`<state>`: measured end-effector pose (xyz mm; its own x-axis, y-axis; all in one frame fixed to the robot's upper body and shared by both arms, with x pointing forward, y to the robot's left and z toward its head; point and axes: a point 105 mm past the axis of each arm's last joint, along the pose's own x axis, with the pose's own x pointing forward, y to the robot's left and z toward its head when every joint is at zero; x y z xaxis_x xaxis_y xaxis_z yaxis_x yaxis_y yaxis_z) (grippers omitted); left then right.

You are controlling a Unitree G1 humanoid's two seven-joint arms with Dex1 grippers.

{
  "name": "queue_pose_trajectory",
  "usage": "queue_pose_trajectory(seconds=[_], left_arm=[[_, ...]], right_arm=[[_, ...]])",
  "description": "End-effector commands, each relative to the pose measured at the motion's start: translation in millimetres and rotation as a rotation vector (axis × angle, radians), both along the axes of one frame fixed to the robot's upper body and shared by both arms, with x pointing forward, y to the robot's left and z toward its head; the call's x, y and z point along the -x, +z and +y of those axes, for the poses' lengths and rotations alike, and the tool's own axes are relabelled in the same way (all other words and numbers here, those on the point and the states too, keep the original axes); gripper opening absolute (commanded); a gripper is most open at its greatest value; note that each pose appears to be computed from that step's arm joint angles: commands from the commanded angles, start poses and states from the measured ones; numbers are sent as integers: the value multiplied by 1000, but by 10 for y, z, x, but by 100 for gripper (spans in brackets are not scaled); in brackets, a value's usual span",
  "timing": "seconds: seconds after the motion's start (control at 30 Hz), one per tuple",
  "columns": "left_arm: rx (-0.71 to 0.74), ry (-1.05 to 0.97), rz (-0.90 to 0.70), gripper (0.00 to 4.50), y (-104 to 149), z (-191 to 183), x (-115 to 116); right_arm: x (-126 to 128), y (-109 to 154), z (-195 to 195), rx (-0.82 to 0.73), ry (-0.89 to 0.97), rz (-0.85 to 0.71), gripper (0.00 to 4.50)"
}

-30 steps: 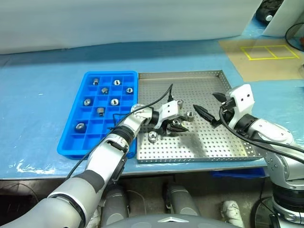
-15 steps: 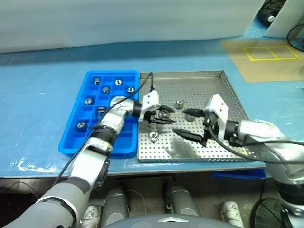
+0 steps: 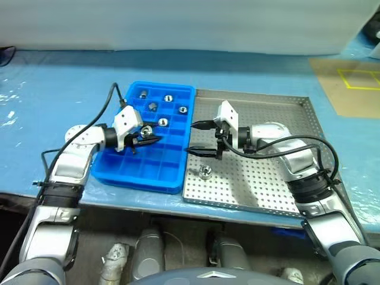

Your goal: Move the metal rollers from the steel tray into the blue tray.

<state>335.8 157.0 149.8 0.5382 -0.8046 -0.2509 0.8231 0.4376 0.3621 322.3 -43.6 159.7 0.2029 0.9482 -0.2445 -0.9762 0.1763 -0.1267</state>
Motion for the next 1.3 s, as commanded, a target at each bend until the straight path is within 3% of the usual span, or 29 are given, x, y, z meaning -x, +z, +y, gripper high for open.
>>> queue_pose_trajectory(seconds=[0.03,0.17,0.33,0.53,0.83,1.03,1.13,1.3], left_arm=[[20,60,-60,175,204,166,138],[40,135,-62,175,196,270,151],[94,117,-75,175,200,110,84],[135,140,-132,175,149,-148,-292],[125,117,-109,175,-24,-374,-604],[94,65,-73,175,-178,-450,-591],[115,39,-69,175,-132,-460,-557],[93,-159,-108,175,-3,-715,-215]], right_arm=[[0,119,130,-12,83,-58,450],[-5,95,220,-12,125,-63,450],[-27,117,263,-28,125,-70,450],[-8,91,166,-26,83,-68,450],[25,80,11,-28,-8,-72,450],[46,70,-47,-28,-48,-70,450],[48,72,-69,-28,-60,-71,450],[40,64,-95,-30,-81,-71,450]])
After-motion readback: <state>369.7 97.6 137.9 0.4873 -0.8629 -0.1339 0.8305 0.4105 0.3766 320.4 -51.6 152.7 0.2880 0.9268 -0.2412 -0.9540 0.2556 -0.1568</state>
